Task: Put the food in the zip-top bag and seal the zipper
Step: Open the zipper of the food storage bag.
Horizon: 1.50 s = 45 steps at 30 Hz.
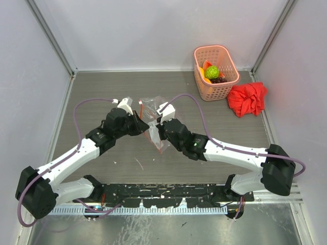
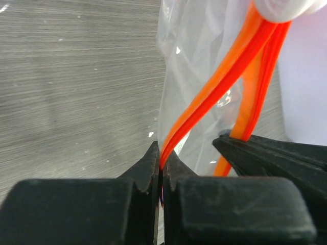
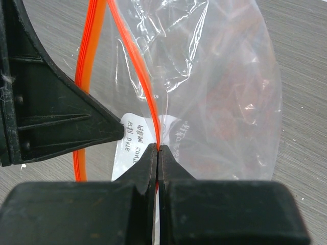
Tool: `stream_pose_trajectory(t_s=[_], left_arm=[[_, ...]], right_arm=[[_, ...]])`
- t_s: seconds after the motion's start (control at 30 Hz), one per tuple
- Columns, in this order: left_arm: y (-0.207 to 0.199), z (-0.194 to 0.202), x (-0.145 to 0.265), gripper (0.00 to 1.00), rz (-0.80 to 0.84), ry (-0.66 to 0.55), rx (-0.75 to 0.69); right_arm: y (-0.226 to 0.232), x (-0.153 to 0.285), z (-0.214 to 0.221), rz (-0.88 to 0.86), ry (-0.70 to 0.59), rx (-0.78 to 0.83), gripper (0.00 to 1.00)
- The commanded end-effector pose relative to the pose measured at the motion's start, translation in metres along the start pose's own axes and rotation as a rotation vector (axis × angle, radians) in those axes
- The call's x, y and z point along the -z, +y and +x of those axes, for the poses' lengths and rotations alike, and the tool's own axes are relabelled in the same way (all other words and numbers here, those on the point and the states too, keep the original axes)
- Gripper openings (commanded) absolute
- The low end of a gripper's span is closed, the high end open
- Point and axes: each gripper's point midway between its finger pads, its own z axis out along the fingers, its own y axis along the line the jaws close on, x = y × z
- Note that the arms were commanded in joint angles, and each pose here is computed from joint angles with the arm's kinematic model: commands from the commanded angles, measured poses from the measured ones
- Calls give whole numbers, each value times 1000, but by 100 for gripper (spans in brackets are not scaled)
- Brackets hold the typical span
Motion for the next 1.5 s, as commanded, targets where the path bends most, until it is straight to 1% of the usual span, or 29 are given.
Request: stream_pose_trajectory(t_s=[0.0, 0.1, 0.23, 0.37, 0.47, 0.57, 0.63, 0.73, 0.87, 0.97, 1.1, 1.17, 1.2, 1.3, 1.37, 1.47], left_arm=[[-12, -31, 19, 0, -26, -78, -76], [-9, -42, 34, 0, -84, -91, -138], [2, -59, 64, 0, -200, -102, -245], [9, -76, 94, 0, -304, -110, -332], [19, -83, 111, 0, -388, -97, -391], [27, -84, 122, 0, -453, -58, -426], [29, -83, 122, 0, -470, -28, -438], [35, -71, 106, 0, -481, 55, -446], [44, -54, 83, 0, -512, 147, -415], [47, -48, 70, 0, -528, 175, -385], [32, -42, 57, 0, -443, 192, -346], [25, -41, 53, 0, -405, 187, -329], [26, -37, 45, 0, -408, 208, -326], [23, -35, 38, 0, -397, 220, -324], [22, -35, 35, 0, -398, 228, -324], [21, -34, 32, 0, -401, 242, -328]], right_arm=[[8, 6, -42, -18, -97, -68, 0], [10, 7, -46, -28, -105, -85, 0], [18, 2, -47, -57, -106, -111, 0], [29, -5, -56, -110, -138, -189, 1], [36, -12, -62, -146, -154, -243, 3], [42, -23, -61, -195, -151, -312, 3], [41, -32, -57, -215, -145, -366, 3], [42, -47, -38, -251, -97, -439, 3], [35, -59, -14, -232, -53, -490, 3], [26, -63, 3, -205, -19, -504, 9], [20, -64, 9, -195, -9, -499, 21], [20, -63, 5, -204, -17, -486, 29], [21, -63, 0, -209, -26, -478, 35], [22, -64, -11, -216, -44, -455, 49], [21, -66, -19, -210, -59, -440, 54], [21, -69, -29, -207, -75, -423, 58]])
